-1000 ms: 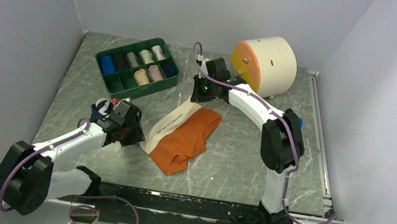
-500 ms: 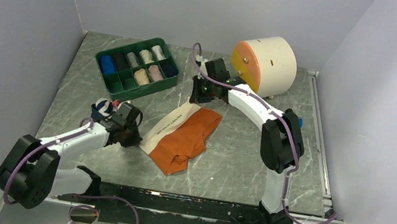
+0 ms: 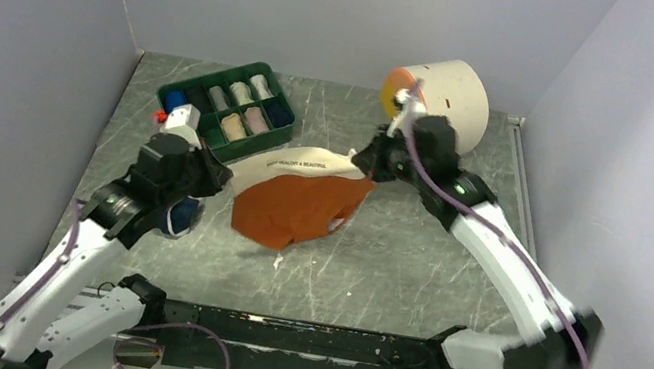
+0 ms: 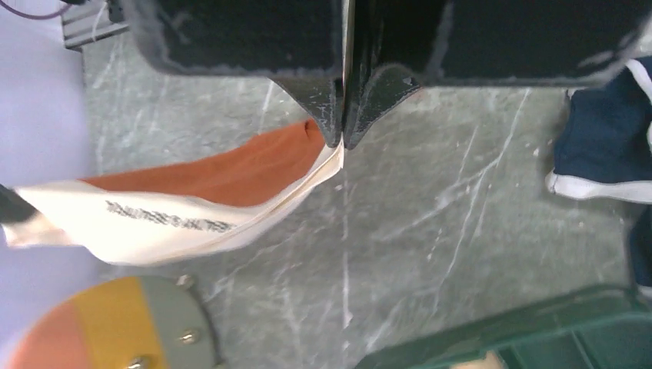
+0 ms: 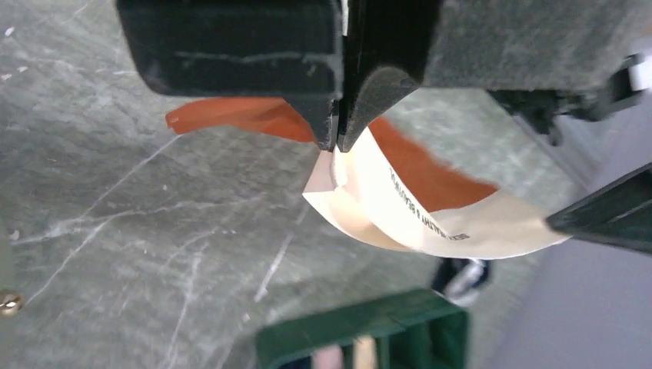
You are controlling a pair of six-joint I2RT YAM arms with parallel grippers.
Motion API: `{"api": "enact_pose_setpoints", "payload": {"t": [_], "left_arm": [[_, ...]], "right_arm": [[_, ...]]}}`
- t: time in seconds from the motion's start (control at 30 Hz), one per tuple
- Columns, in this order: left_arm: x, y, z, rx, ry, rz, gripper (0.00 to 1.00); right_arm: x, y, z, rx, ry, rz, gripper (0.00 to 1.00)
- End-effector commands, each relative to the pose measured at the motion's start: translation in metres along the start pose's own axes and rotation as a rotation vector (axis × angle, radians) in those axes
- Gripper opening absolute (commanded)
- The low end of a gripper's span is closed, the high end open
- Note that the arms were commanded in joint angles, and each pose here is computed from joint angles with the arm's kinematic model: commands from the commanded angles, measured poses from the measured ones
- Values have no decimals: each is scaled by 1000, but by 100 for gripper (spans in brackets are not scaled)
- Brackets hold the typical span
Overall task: Roll the underwear
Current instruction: Flatten out the underwear at the center of the board.
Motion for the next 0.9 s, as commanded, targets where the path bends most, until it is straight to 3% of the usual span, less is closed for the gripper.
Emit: {"api": "enact_pose_setpoints", "payload": {"t": [0.0,0.23,0.37,0.5,0.6,0.73,0.8,0.83,0.87], "left_arm": [[-4,37,-7,51,-123,58,5],[-18,100,-35,214,-221,97,5],[-19,93,-44,185,-240,188,5],[-9,38,-40,119,-250,271,5],[2,-18,-33,65,-271,328,5],[8,-89,-8,-85,-296,328,5],[0,-115,7,-157,-287,339,5],[-2,-125,14,-190,-289,342,5],[-5,-133,22,-221,-294,343,5]], "right_arm": [[0,66,23,-88,-104,-173,0],[38,155,55,-278,-196,-253,0],[53,158,46,-177,-278,-179,0],[62,119,17,34,-305,-104,0],[62,76,-15,238,-310,-123,0],[63,8,-52,431,-277,-84,0],[58,-25,-65,482,-234,-36,9],[59,-43,-71,499,-210,30,18],[54,-51,-73,497,-178,67,34]]}}
Point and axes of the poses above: each gripper's point midway between its finger pads, its own y axis back along the fingers, its own z axis along the line the jaws close on, x = y × z, the point moved 6 cm from there along y, back along the fingers, and after that the axes turned 10 degrees about y, right-handed, at the moved point
